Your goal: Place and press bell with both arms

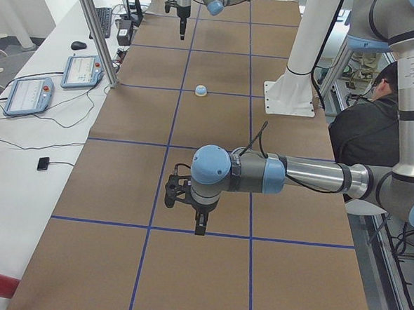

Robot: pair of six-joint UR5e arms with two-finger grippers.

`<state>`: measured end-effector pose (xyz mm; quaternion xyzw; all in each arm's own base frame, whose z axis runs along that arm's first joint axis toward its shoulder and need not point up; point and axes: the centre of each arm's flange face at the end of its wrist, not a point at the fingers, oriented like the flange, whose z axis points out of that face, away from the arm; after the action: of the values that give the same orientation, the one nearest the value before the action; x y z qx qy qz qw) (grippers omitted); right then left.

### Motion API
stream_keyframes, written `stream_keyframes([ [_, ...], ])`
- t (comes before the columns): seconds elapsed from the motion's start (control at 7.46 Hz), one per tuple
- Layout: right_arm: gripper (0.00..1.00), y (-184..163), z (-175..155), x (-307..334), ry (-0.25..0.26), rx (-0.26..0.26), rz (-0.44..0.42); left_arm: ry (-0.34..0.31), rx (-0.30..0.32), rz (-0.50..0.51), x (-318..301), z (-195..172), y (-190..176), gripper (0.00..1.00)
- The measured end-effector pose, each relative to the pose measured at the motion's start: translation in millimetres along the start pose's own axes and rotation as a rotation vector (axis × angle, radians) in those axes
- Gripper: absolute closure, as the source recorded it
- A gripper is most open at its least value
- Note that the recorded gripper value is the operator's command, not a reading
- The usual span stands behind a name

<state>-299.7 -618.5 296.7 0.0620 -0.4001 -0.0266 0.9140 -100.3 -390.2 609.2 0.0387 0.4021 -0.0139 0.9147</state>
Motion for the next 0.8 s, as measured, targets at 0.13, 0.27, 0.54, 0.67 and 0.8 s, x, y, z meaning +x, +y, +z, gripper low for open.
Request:
stream_keyframes([
  [0.13,0.01,-4,-17,64,0.002,0.002,-0.037,-0.018,0.004,0.008,1,0,-2,0.0],
  [0.27,0.01,-3,-35,127,-0.007,0.004,-0.061,-0.036,0.005,0.024,2,3,-4,0.0],
  [0.54,0.01,22,-62,251,-0.011,0.008,-0.084,-0.069,-0.001,0.071,10,13,-8,0.0],
  [0.67,0.01,46,-68,310,0.001,0.004,-0.082,-0.075,0.001,0.086,13,15,-9,0.0],
  [0.8,0.01,72,-72,362,0.014,-0.001,-0.083,-0.077,0.002,0.091,14,15,-9,0.0],
])
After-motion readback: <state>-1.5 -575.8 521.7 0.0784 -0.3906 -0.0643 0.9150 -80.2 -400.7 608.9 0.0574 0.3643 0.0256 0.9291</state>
